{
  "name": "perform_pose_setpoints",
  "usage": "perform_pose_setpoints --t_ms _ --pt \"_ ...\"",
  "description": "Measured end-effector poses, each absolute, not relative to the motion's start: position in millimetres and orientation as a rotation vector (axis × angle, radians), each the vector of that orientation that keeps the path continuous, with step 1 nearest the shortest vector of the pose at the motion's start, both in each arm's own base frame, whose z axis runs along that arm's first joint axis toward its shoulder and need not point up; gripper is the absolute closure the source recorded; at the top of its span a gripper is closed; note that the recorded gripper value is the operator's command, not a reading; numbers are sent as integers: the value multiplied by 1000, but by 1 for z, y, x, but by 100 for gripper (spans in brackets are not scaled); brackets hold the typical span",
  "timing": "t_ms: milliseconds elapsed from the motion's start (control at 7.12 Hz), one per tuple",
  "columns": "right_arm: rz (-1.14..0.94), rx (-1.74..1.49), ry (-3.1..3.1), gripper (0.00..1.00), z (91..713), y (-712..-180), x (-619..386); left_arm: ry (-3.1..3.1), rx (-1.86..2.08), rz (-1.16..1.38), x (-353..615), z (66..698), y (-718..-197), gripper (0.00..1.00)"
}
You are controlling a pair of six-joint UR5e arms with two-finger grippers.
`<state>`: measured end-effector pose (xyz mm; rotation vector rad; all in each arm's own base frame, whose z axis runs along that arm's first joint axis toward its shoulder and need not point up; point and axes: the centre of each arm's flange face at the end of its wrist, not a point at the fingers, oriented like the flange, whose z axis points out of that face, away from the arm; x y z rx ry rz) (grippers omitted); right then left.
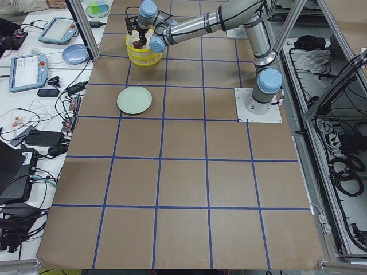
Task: Stack buns with steamer
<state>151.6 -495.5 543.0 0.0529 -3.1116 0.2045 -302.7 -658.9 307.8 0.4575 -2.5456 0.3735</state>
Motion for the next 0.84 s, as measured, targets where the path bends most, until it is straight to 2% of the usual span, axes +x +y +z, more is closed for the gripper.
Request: perform_pose_setpoints --t_ms 281,561,842 --pt "204 43 -3106 0 542 -496 150 -2628 394 388 -270 325 -665 0" --pt "208 35 -3115 0 544 -493 151 -2824 313 346 -180 347 -671 0" --pt "248 32 -3120 0 547 -495 152 -2992 228 227 -130 388 -642 0"
